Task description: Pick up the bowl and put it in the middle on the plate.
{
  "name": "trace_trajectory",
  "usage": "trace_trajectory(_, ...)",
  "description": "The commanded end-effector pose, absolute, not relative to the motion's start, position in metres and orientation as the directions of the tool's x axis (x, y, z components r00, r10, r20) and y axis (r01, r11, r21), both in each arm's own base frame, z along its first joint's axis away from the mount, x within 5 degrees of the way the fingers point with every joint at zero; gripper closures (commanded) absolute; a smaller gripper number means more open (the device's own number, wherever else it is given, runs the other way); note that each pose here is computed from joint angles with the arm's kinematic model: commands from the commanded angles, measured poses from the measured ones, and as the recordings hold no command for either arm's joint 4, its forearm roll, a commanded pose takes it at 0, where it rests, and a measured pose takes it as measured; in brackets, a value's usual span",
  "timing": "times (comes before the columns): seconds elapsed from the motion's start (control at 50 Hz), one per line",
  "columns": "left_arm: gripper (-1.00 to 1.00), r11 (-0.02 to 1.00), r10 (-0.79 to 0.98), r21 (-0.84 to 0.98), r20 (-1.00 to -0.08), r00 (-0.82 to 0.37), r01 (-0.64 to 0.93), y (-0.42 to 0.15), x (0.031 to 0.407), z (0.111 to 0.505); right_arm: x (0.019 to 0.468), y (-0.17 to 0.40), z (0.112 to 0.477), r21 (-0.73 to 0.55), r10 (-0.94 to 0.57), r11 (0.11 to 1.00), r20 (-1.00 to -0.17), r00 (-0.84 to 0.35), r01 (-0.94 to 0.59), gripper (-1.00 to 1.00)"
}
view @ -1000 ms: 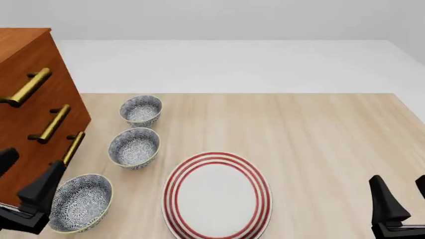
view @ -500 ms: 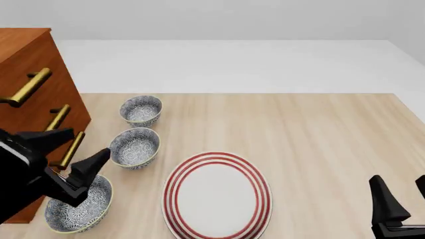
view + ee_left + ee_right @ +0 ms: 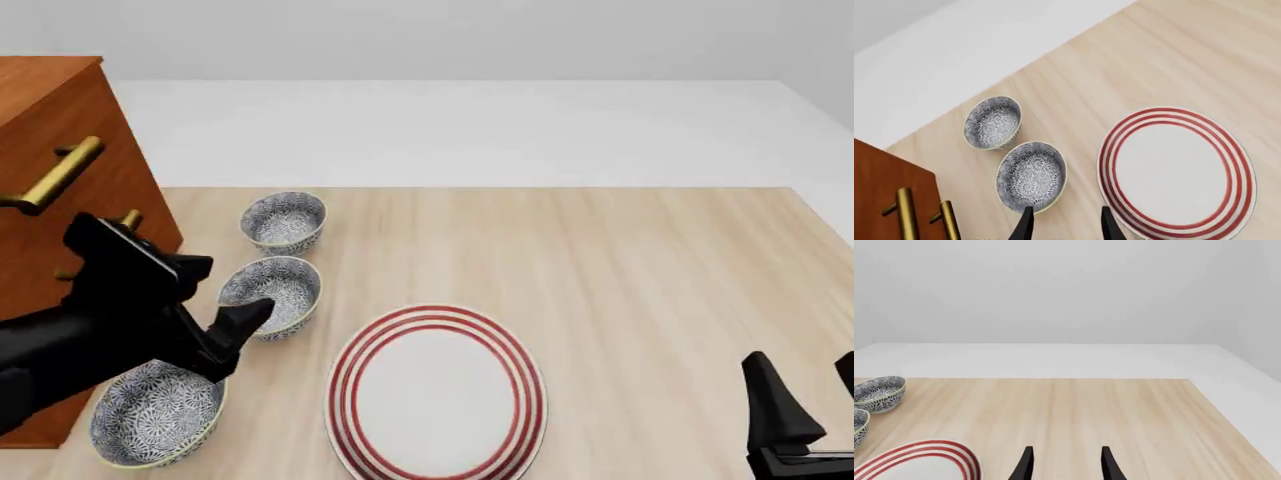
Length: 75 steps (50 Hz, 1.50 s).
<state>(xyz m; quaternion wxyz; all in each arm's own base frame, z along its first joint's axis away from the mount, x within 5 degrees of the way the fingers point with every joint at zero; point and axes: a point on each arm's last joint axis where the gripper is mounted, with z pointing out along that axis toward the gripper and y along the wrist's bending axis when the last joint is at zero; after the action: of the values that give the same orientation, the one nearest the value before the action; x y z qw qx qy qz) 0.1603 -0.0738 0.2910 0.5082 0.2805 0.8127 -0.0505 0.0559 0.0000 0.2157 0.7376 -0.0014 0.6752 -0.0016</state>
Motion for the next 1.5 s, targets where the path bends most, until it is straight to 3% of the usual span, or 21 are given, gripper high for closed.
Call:
trace_trajectory(0.02,-1.00,0.811,0.473,0.240,-0.806,-0.357,0.533,-0.080,0.177,0.279,0.056,0.000,0.216,-0.007,-0.007,1.000,-0.996,0.089,0.000,-1.00)
trace_trajectory(0.96,-1.00,0.748,0.612,0.325,-0.676,-0.411,0.579,-0.092,0.253,0.233,0.056,0.000,0.215,-0.006,-0.006,1.000,-0.996,0.089,0.000,-1.00)
trace_trajectory(1.5,-1.00,0.692,0.685,0.359,-0.601,-0.412,0.627,-0.091,0.263,0.194,0.056,0.000,0.215,-0.004,-0.004,1.000,-0.996,0.088,0.000,-1.00)
